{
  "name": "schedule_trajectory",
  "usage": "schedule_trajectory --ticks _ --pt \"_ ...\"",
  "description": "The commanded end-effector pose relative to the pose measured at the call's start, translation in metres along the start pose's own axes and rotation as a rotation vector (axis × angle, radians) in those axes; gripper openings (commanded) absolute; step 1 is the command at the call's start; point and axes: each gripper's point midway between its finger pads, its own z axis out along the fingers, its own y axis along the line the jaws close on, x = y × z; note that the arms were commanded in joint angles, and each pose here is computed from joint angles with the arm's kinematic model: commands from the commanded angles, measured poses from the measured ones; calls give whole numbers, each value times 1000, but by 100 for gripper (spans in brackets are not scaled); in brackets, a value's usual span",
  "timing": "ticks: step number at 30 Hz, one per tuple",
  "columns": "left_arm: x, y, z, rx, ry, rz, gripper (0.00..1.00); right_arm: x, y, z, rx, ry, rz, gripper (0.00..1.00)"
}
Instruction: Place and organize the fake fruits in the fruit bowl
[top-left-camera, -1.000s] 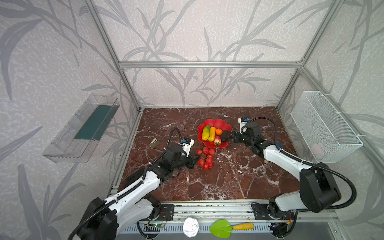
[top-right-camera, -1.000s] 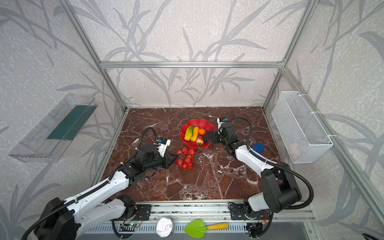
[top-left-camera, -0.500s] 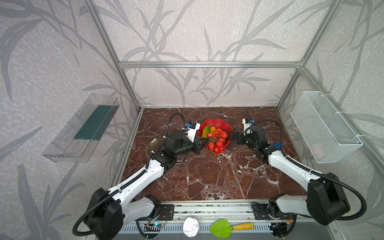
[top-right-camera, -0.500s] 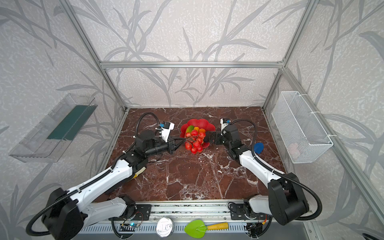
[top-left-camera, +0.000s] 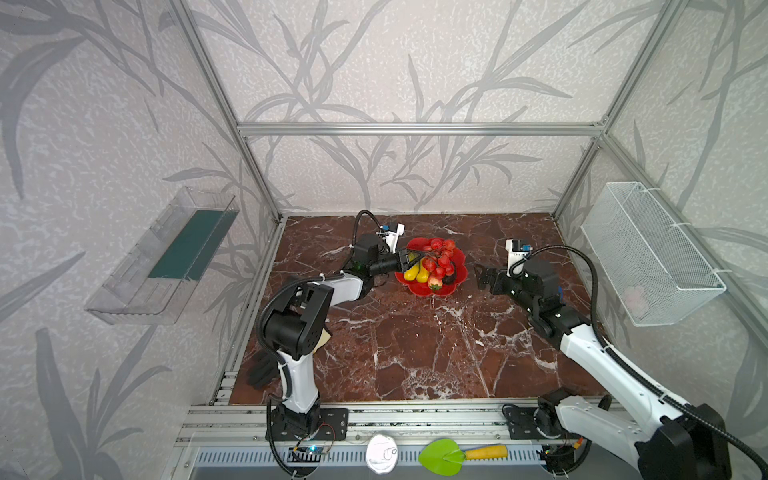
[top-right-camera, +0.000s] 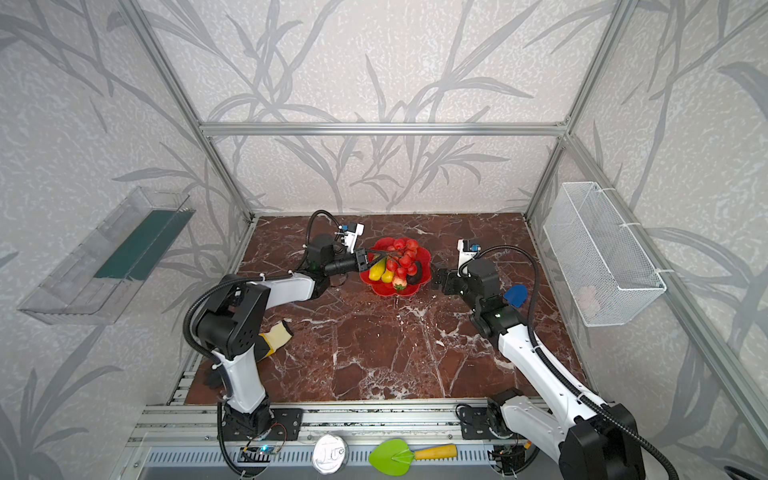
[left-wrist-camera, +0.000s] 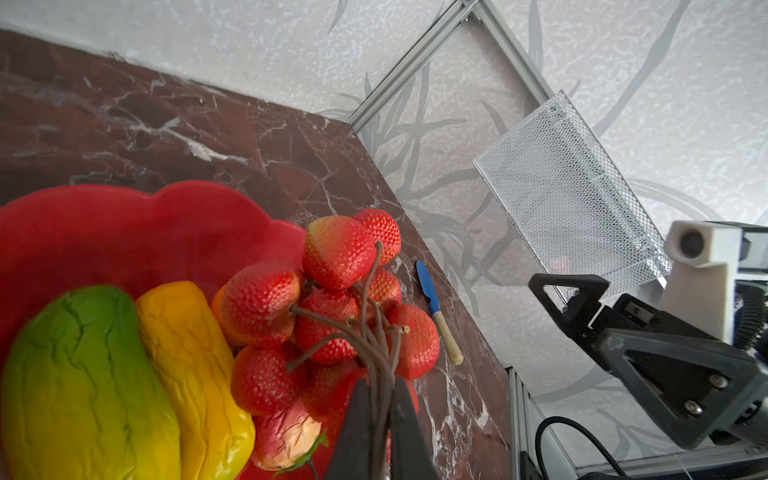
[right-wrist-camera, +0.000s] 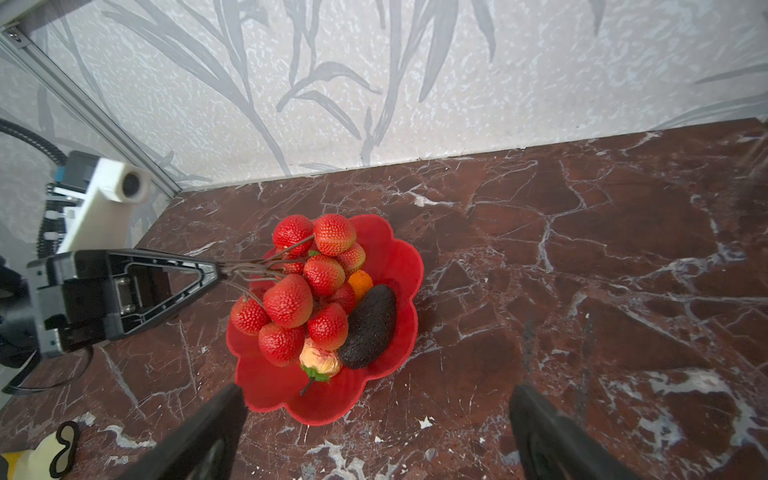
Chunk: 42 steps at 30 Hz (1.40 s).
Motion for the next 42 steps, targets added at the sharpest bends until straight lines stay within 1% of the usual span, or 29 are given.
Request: schedule_trajectory --ticks 1,3,5,6,7,8,9,10,11,14,16,18,21,23,25,26,27,29,30,31,32,35,36,38,40,42 --pt "-23 -11 1 56 -44 28 0 5 -11 -7 44 5 -24 99" --pt "-19 3 2 30 -37 -17 0 5 -11 -7 47 4 -26 99" --pt "-16 13 3 14 -25 -37 0 5 -12 -6 47 6 -26 99" --pt "-13 17 3 1 -15 -45 3 5 -12 -5 45 5 -24 99" --pt "-11 20 3 -16 -4 -47 10 4 -11 -5 43 6 -23 99" --pt "-10 22 2 -37 2 -44 29 5 -12 -4 45 8 -23 99" --pt "-11 23 -1 -60 3 -34 59 5 -12 -4 45 9 -25 99" --pt "-12 23 -4 -89 3 -15 94 4 -12 -4 46 8 -27 99" --pt "-16 20 -9 -117 0 15 99 4 -12 -4 49 8 -29 99" --pt "-30 7 -28 -210 -17 132 99 2 -15 -3 65 9 -38 99" --pt "-43 -3 -45 -285 -54 212 99 1 -18 -2 81 21 -50 99" --pt "-58 -12 -69 -378 -129 296 99 3 -21 0 98 38 -73 99" --pt "-76 -28 -115 -518 -283 413 99 7 -31 3 139 52 -95 99" --pt "-81 -36 -156 -638 -406 490 99 13 -45 5 195 56 -99 99" --pt "-73 -33 -198 -780 -501 550 99 20 -60 7 265 53 -135 99" --pt "-66 -28 -222 -873 -548 576 99 25 -71 9 315 49 -162 99" --pt "-55 -17 -245 -975 -585 577 99 28 -82 10 364 34 -193 99" --pt "-29 7 -278 -1154 -564 631 99 36 -98 14 438 2 -257 99" --pt "-14 22 -291 -1236 -530 633 99 39 -101 18 439 -29 -302 99" --pt "-3 34 -301 -1281 -513 617 99 42 -102 21 436 -57 -335 99" --pt "9 49 -311 -1312 -514 575 99 42 -103 25 441 -83 -358 99" --pt "29 82 -330 -1303 -567 433 99 47 -113 38 491 -86 -390 99" --pt "32 93 -333 -1309 -559 397 99 49 -115 42 492 -103 -388 99" --pt "24 107 -335 -1332 -553 376 99 56 -115 49 474 -118 -411 99" --pt "12 115 -329 -1341 -529 411 99 59 -112 55 449 -149 -449 99" --pt "5 127 -331 -1391 -526 433 99 65 -119 63 435 -142 -436 99"
